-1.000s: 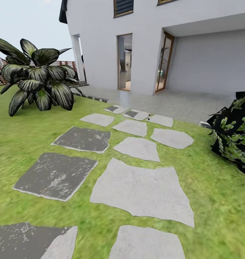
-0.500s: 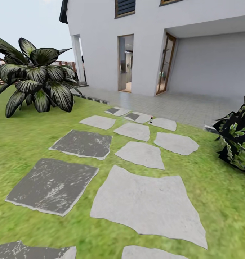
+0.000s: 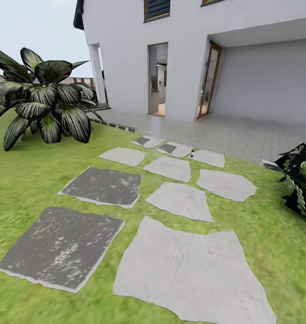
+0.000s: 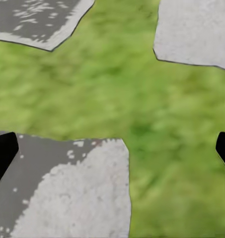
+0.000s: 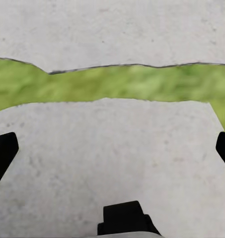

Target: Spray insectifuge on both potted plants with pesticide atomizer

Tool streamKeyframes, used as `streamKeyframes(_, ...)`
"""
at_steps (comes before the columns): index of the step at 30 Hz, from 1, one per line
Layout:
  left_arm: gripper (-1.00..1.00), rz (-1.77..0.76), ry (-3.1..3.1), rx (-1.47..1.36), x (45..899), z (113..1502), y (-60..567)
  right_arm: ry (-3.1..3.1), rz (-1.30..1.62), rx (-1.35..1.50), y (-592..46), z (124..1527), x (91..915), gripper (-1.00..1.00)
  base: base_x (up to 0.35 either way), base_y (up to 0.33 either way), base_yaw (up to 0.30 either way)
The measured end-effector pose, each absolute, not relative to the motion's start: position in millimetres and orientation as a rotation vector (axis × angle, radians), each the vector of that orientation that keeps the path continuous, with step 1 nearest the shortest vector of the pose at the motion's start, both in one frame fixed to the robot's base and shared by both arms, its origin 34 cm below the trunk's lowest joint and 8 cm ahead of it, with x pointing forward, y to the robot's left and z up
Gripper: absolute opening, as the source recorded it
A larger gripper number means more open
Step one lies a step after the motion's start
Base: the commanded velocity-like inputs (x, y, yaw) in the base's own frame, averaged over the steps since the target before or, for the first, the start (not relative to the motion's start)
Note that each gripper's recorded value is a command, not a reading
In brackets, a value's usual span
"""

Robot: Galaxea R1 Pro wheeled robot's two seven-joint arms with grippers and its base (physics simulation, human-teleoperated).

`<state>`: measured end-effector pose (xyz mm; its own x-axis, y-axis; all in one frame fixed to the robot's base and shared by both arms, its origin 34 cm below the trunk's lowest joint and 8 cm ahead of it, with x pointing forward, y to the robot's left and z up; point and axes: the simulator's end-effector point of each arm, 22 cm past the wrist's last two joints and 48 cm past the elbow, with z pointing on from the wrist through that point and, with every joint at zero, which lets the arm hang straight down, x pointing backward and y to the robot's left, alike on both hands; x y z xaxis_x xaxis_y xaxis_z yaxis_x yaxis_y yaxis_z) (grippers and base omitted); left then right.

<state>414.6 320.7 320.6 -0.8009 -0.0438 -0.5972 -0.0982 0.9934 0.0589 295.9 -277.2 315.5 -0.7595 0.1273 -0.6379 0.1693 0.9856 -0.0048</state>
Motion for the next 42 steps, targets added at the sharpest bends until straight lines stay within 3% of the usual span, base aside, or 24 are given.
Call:
streamKeyframes(18, 1.00, 0.110, 2.499, -0.099, 415.3, 320.7, 318.6, 2.443, -0.081, 0.205, -277.1, 315.5, 295.9, 1.00, 0.337, 0.092, 0.000)
streamKeyframes(42, 1.00, 0.104, 2.500, -0.097, 414.9, 320.2, 314.5, 2.442, -0.081, 0.205, -277.1, 315.6, 296.0, 1.00, 0.337, 0.005, 0.000)
